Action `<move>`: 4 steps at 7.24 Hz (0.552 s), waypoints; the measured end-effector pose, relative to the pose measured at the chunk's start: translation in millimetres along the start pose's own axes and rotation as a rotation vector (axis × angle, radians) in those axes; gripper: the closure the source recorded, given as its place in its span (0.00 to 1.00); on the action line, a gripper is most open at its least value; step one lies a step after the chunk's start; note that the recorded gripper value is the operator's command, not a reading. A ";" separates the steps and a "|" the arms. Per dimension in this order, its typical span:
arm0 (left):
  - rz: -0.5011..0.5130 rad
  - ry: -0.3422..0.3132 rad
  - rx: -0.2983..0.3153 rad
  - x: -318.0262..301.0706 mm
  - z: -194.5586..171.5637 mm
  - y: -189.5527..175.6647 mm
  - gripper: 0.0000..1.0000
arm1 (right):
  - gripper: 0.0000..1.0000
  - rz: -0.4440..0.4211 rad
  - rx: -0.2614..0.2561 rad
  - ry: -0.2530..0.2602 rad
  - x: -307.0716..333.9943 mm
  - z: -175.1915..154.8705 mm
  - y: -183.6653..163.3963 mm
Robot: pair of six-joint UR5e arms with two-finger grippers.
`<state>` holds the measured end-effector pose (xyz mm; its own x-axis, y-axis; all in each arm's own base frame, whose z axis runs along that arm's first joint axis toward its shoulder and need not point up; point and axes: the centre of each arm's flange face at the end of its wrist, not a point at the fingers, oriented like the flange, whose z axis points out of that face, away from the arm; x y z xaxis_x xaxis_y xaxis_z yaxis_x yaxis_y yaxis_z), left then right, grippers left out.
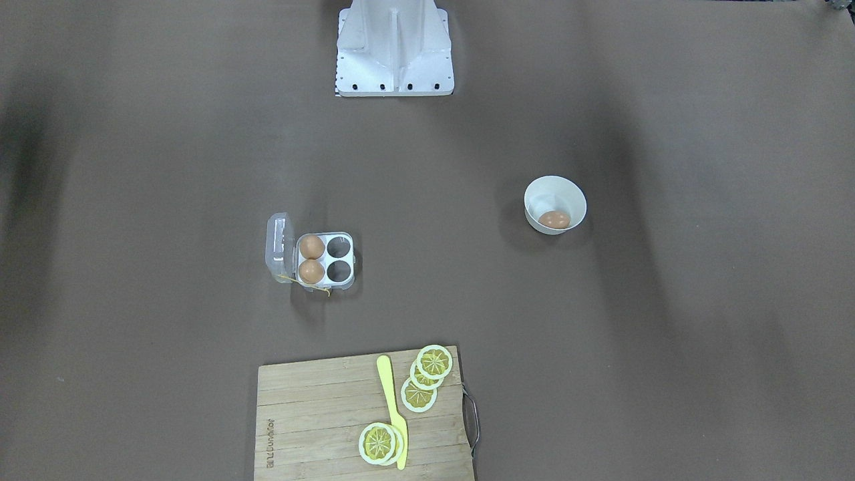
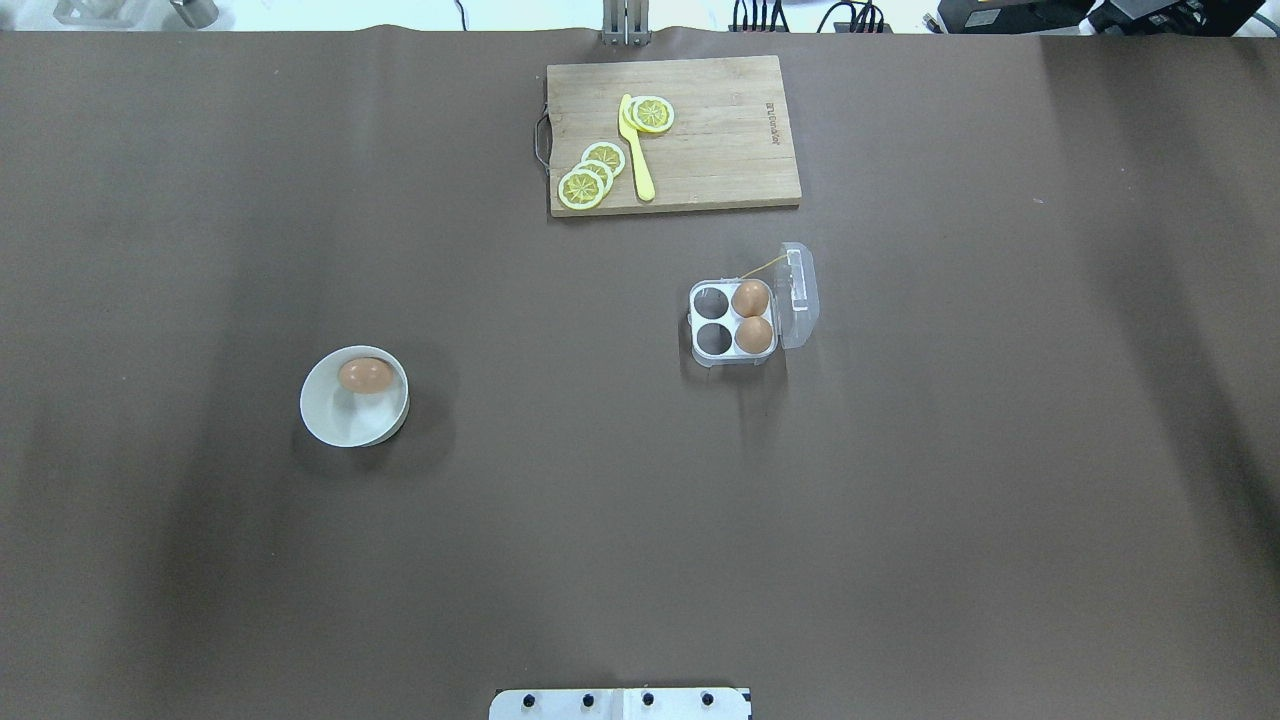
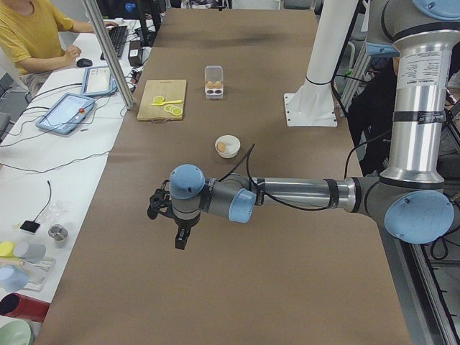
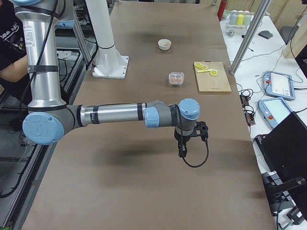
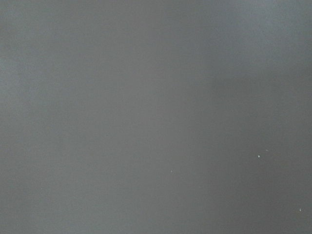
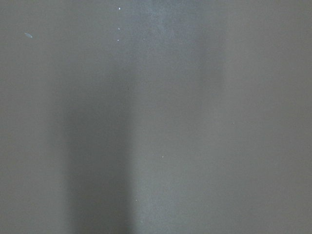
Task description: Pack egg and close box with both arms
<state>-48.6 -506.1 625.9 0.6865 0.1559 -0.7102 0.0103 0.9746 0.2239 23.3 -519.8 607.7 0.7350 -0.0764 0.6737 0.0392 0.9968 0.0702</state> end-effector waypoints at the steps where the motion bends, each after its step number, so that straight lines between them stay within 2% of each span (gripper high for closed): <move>1: -0.001 0.000 0.000 -0.1 0.2 0.0 0.00 | 0.00 0.000 0.000 0.000 -0.1 -0.1 -0.1; 2: 0.003 0.000 0.003 1.8 -1.2 -1.8 0.00 | 0.00 0.000 0.000 0.000 -0.2 -0.2 -0.1; 4: 0.056 0.004 0.050 20.4 -15.7 -11.3 0.00 | 0.00 0.000 0.000 -0.002 -0.5 -0.4 -0.2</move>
<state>-46.1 -511.4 598.5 0.6839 0.2113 -0.6983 0.0078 0.9550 0.2965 23.1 -519.9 607.1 0.7340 -0.0767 0.6748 0.0393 0.9967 0.0706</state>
